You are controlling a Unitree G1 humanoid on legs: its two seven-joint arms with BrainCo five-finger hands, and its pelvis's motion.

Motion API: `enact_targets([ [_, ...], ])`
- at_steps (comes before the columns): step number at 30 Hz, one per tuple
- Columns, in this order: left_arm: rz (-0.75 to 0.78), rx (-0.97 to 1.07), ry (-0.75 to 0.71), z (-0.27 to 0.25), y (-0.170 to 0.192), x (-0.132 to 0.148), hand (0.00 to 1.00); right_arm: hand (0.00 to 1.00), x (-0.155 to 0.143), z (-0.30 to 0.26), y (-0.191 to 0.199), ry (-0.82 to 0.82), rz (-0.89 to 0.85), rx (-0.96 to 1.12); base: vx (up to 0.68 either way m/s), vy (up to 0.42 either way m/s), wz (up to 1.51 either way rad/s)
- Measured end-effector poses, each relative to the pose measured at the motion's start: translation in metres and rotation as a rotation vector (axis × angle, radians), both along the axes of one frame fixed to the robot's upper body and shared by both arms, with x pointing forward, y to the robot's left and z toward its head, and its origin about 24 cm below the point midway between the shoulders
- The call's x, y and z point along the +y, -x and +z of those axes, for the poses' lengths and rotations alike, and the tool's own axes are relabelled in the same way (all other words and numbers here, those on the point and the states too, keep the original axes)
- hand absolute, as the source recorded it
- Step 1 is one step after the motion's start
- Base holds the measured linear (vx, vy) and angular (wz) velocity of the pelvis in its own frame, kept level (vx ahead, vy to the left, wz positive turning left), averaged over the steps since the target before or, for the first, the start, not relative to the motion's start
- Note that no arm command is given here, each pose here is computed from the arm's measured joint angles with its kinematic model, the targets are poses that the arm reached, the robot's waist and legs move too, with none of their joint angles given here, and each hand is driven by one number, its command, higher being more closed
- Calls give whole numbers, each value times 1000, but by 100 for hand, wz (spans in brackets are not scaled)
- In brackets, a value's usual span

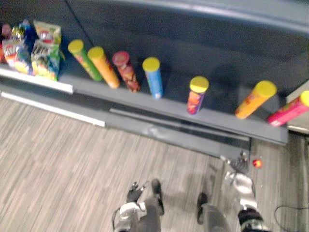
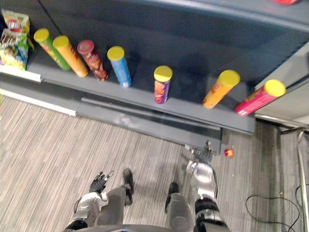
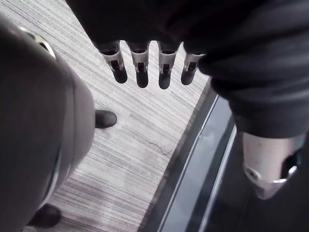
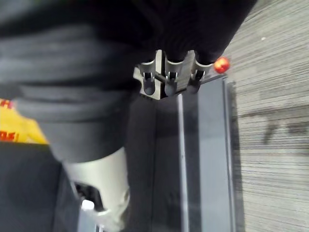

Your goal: Put the gum and the chips on the shelf.

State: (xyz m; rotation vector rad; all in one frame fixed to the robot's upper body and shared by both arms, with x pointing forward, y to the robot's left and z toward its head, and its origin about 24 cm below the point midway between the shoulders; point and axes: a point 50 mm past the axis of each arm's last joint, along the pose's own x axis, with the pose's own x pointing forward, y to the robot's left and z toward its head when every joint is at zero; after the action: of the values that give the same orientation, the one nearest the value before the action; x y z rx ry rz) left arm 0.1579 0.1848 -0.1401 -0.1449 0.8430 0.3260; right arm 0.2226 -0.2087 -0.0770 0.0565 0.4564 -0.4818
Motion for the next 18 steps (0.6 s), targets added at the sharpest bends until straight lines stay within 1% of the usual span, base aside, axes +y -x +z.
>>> enact_targets([
  [1,3,19,-1,-2,5,1,0,0,2,-9,11,-11,14,38,67,-25,-28],
  [3,39,74,17,-9,21,6,0,0,7,-38,49,-52,69,188,73,-23,-28],
  [4,54,86,24,-11,24,8,0,0,8,-45,60,-69,80,226,58,-16,-29],
  [6,112,127,42,-16,39,13,0,0,14,-69,107,-140,95,383,72,-19,-17],
  [7,125,138,48,-17,44,14,0,0,15,-73,120,-162,92,420,79,-20,-14],
  [8,143,150,60,-19,50,15,0,0,16,-75,126,-199,54,422,63,-13,-6],
  [9,166,168,75,-21,58,17,0,0,15,-77,131,-216,57,434,86,-13,-3],
  [12,188,183,91,-23,67,19,0,0,13,-81,142,-250,17,463,58,5,4],
  [14,223,218,106,-26,82,20,0,0,7,-86,157,-309,-93,494,70,26,6],
  [16,235,229,117,-27,88,20,0,0,5,-88,166,-346,-152,510,55,28,8],
  [18,273,234,138,-28,92,20,0,0,4,-93,184,-402,-244,557,46,31,4],
])
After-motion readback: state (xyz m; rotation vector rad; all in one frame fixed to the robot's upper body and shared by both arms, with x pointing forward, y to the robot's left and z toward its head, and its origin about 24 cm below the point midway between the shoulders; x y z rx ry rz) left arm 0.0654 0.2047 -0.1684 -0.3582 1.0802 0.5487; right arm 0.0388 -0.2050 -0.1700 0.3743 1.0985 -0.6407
